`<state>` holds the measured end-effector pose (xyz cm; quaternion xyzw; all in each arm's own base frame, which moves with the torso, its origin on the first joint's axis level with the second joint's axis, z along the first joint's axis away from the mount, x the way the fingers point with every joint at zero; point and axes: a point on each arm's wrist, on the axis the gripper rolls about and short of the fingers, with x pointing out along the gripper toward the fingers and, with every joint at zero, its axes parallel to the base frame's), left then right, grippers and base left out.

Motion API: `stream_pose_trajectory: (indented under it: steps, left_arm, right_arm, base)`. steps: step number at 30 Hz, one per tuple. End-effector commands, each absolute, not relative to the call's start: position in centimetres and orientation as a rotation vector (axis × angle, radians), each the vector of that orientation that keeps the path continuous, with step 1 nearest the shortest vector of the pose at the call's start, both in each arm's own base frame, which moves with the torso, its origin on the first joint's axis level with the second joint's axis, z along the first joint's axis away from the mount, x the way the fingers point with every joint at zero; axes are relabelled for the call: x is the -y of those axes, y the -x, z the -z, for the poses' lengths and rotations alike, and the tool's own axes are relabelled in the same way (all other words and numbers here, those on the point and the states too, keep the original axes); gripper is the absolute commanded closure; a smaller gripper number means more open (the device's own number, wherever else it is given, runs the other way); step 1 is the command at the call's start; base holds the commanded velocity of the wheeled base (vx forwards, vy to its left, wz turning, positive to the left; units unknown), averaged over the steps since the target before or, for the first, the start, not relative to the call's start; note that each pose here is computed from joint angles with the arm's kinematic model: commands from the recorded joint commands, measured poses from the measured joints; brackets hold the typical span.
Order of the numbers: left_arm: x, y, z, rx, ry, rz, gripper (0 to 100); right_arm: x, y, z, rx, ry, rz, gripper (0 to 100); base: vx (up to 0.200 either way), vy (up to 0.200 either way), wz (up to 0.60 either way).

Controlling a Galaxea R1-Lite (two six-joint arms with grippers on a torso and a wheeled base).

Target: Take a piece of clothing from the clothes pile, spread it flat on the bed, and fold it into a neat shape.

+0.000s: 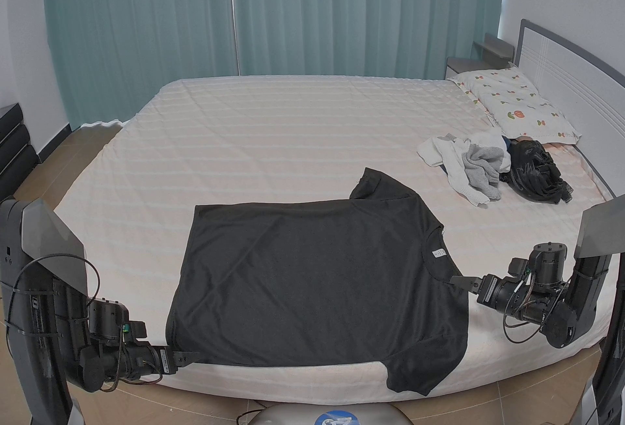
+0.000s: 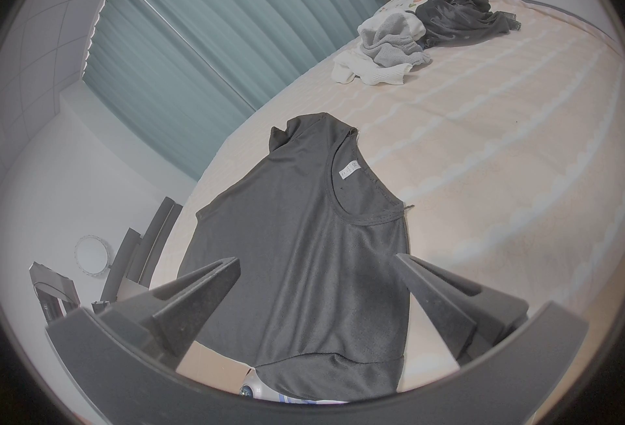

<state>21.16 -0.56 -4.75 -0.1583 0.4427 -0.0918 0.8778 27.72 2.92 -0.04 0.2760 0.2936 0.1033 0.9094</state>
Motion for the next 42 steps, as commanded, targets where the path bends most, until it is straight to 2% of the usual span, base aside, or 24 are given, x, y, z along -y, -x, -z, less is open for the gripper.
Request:
stream_pose_trajectory:
  steps: [1, 15, 16, 29, 36, 42]
  left_arm:
    - [1.0, -21.7, 5.3, -0.928, 0.318, 0.202, 0]
    - [1.2, -22.7, 5.8, -0.907, 0.285, 0.179, 0]
    - [1.2, -22.8, 5.9, -0.905, 0.285, 0.179, 100]
    - [1.1, -21.7, 5.0, -0.913, 0.315, 0.168, 100]
    - [1.2, -22.3, 2.7, -0.819, 0.440, 0.130, 100]
    - [1.7, -22.8, 2.6, -0.810, 0.524, 0.117, 100]
  right_arm:
    - [-2.9, -27.5, 0.1, -0.613, -0.569, -0.212, 0]
    - [-3.2, -27.2, 0.1, -0.591, -0.566, -0.230, 0]
    - [-3.2, -27.2, 0.1, -0.591, -0.566, -0.230, 0]
    - [-2.7, -25.9, 1.2, -0.664, -0.571, -0.195, 0]
    - [-2.0, -24.6, 3.0, -0.763, -0.547, -0.157, 0]
    - [-3.0, -25.3, 4.2, -0.792, -0.537, -0.191, 0]
  base:
    - [0.000, 0.000, 0.00]
    - [0.000, 0.000, 0.00]
    - [0.000, 0.000, 0.00]
    - [0.000, 0.000, 0.00]
    - [0.000, 0.000, 0.00]
    - [0.000, 0.000, 0.00]
